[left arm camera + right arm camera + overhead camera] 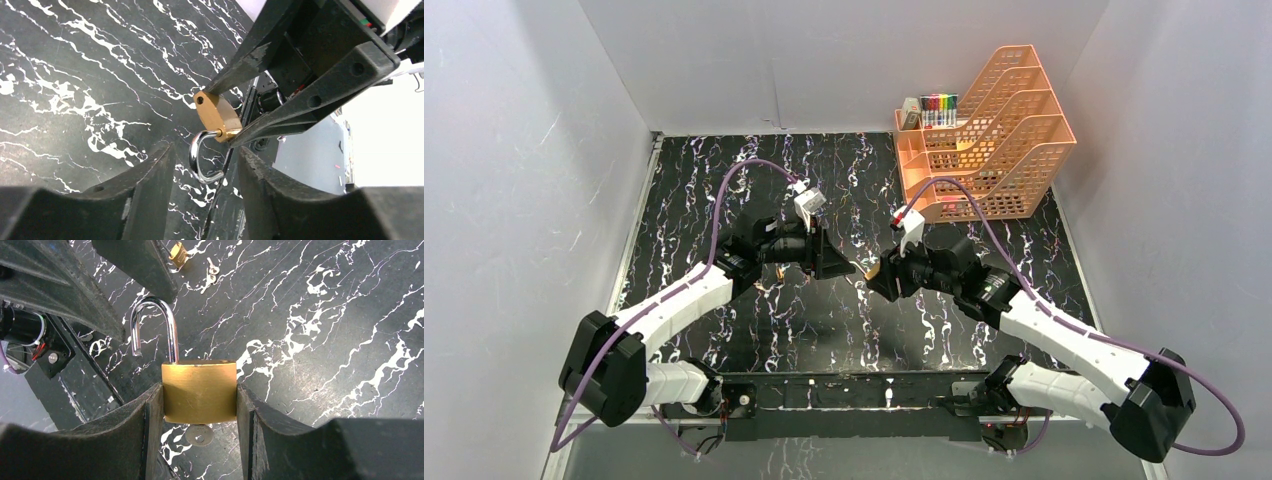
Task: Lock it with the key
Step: Lock the lock.
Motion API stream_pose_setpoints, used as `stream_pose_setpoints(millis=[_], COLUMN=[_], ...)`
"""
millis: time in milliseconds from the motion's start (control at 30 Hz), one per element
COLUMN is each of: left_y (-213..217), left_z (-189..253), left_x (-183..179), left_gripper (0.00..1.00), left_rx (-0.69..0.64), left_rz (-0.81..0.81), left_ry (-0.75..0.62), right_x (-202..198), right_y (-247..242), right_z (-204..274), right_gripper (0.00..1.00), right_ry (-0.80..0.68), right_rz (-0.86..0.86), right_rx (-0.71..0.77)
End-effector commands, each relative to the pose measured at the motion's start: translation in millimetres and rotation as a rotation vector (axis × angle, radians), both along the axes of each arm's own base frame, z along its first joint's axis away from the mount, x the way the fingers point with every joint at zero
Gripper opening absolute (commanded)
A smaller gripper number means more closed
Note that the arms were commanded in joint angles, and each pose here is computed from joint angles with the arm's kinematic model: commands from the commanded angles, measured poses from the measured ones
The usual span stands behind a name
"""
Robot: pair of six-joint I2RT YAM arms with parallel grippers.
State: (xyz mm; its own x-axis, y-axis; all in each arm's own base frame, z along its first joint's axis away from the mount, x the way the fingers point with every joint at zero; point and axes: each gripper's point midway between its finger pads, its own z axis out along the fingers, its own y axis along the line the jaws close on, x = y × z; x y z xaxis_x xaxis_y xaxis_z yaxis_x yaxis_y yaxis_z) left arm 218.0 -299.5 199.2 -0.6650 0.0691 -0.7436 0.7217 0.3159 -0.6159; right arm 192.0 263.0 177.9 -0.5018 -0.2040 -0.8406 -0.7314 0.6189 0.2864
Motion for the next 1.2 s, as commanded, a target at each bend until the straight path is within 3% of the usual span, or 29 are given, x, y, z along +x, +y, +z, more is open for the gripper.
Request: stream_pose_setpoints(millis=[0, 33, 67, 367, 467, 567, 600, 700, 1033, 1067, 1100, 1167], left_y=[-6.5, -6.7, -6.6, -6.4, -6.9, -6.8, -6.6, -6.3, -4.5, -4.4, -4.3, -3.5], left_z=[22.9, 22.8, 22.0, 20.5, 15.9, 13.2, 13.3, 10.7, 5.4, 5.6, 6.7, 10.6], left_x=[-6.9, -8.2, -8.7, -24.5, -25.5, -26.4, -27.0, -27.6, -41.3, -44.2, -47.0, -53.2], left_gripper=[0.3, 0.08, 0.0, 0.0, 0.27, 0.34, 0.3, 0.0, 0.0, 0.0, 0.0, 0.0], left_rx=[-0.063, -0.066, -0.065, -0.092, -0.079, -0.073, -0.073, -0.062, -0.081, -0.085, -0.092, -0.11], left_rz=[-0.078, -0.086, -0.086, -0.162, -0.175, -0.182, -0.186, -0.193, -0.264, -0.283, -0.304, -0.346], left_ry=[-0.037, -0.035, -0.029, -0.012, 0.013, 0.019, 0.017, 0.022, 0.041, 0.046, 0.048, 0.04], right_x=[8.0, 8.4, 8.5, 10.9, 11.1, 11.2, 11.3, 11.3, 14.3, 15.8, 16.6, 18.2], right_y=[15.7, 15.9, 16.2, 17.8, 18.3, 18.7, 18.8, 18.7, 15.3, 13.8, 12.3, 8.2], right_z=[37.3, 37.7, 37.9, 40.5, 41.3, 42.0, 42.2, 43.2, 49.9, 52.3, 55.2, 62.3], right_gripper=[0.0, 0.0, 0.0, 0.0, 0.0, 0.0, 0.0, 0.0, 0.0, 0.01, 0.12, 0.48], right_ry=[-0.088, -0.088, -0.088, -0.09, -0.09, -0.092, -0.093, -0.094, -0.115, -0.123, -0.134, -0.159], right_rz=[0.028, 0.028, 0.028, 0.026, 0.028, 0.029, 0.029, 0.03, 0.009, 0.0, -0.005, -0.015], right_rx=[0.1, 0.1, 0.099, 0.096, 0.097, 0.097, 0.098, 0.098, 0.097, 0.096, 0.092, 0.084])
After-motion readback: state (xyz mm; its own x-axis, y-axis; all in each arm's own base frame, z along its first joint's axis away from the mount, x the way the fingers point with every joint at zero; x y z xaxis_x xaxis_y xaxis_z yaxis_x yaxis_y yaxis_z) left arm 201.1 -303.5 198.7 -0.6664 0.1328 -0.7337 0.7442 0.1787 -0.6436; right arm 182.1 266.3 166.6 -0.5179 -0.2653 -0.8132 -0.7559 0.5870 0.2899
